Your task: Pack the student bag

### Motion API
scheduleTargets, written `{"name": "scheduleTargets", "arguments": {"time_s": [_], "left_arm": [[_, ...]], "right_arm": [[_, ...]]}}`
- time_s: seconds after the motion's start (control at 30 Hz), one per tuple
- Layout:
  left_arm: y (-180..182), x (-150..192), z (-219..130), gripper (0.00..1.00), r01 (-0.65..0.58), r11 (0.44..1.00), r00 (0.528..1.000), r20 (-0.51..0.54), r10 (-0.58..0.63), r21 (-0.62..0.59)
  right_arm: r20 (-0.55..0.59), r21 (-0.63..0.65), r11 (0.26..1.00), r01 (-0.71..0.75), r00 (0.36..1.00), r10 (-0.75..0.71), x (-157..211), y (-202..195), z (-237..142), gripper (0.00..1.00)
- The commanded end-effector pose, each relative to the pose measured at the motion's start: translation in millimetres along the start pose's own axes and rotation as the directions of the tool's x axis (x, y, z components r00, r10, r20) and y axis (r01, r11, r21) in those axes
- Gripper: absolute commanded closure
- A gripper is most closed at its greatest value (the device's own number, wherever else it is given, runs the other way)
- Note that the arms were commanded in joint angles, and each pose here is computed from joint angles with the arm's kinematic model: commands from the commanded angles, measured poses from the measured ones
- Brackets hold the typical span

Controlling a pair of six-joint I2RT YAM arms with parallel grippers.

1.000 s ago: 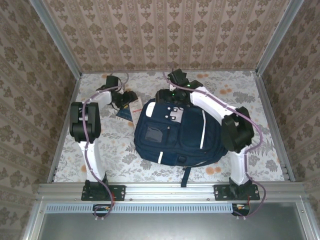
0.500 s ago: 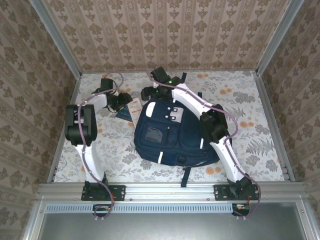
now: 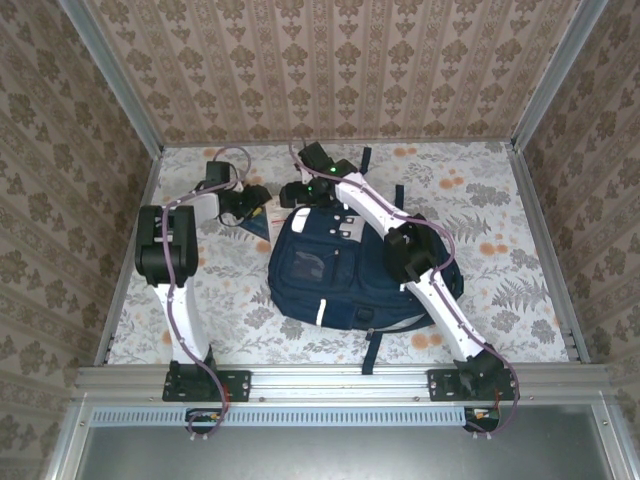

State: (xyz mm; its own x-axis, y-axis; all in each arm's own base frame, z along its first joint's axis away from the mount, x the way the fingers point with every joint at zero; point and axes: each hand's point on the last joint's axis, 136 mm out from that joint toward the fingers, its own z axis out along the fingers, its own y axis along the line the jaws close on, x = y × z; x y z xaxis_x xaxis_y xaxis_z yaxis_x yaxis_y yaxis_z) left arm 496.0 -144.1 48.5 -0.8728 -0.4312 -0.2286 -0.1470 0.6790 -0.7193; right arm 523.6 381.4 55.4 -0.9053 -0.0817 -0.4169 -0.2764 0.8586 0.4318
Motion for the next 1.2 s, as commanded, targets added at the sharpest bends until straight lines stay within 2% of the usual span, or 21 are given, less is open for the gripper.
{"name": "scheduleTargets", "arguments": {"time_s": [0.0,0.13,0.3,0.43,0.57,0.73,0.83,0.87,1.03,1.17], "left_arm": [[-6.6,27.1,22.3,0.57,0.085,0.991,0.992,-0.104,-0.074,0.103],[-19.3,28.1,29.2,0.57,0.128,0.974,0.987,-0.120,-0.106,0.188],[-29.9,34.0,34.6,0.58,0.136,0.964,0.984,-0.145,-0.104,0.230],[-39.3,31.2,33.7,0.68,0.181,0.937,0.979,-0.143,-0.143,0.299],[-45.9,30.3,32.6,0.72,0.210,0.915,0.974,-0.155,-0.165,0.344],[-45.2,28.1,27.5,0.89,0.202,0.918,0.977,-0.139,-0.163,0.342],[-46.4,16.7,14.4,0.93,0.176,0.925,0.984,-0.095,-0.153,0.336],[-47.5,12.4,8.0,1.00,0.160,0.930,0.987,-0.077,-0.143,0.331],[-54.6,-14.3,-32.9,1.00,0.091,0.942,0.993,0.036,-0.108,0.323],[-78.6,-40.2,-89.4,1.00,-0.038,0.949,0.984,0.176,-0.018,0.313]], "right_arm": [[-0.182,-0.091,0.986,-0.142,0.976,0.124,43.0,-3.0,32.0,0.20],[-0.235,-0.123,0.972,-0.201,0.957,0.169,55.2,-2.2,43.8,0.24],[-0.266,-0.133,0.960,-0.246,0.942,0.204,63.1,-3.0,52.5,0.31],[-0.271,-0.137,0.956,-0.258,0.938,0.214,63.9,-2.3,53.5,0.33],[-0.264,-0.147,0.950,-0.276,0.936,0.231,59.4,-0.5,52.2,0.35],[-0.244,-0.150,0.950,-0.273,0.942,0.232,52.0,2.4,44.7,0.38],[-0.204,-0.144,0.960,-0.241,0.956,0.210,42.3,5.2,28.6,0.33],[-0.183,-0.136,0.965,-0.226,0.962,0.200,37.0,6.1,19.3,0.30],[-0.040,-0.065,0.986,-0.156,0.987,0.154,2.5,5.6,-43.1,0.18],[0.113,0.058,0.993,-0.103,0.989,0.096,-24.4,2.6,-108.3,0.09]]}}
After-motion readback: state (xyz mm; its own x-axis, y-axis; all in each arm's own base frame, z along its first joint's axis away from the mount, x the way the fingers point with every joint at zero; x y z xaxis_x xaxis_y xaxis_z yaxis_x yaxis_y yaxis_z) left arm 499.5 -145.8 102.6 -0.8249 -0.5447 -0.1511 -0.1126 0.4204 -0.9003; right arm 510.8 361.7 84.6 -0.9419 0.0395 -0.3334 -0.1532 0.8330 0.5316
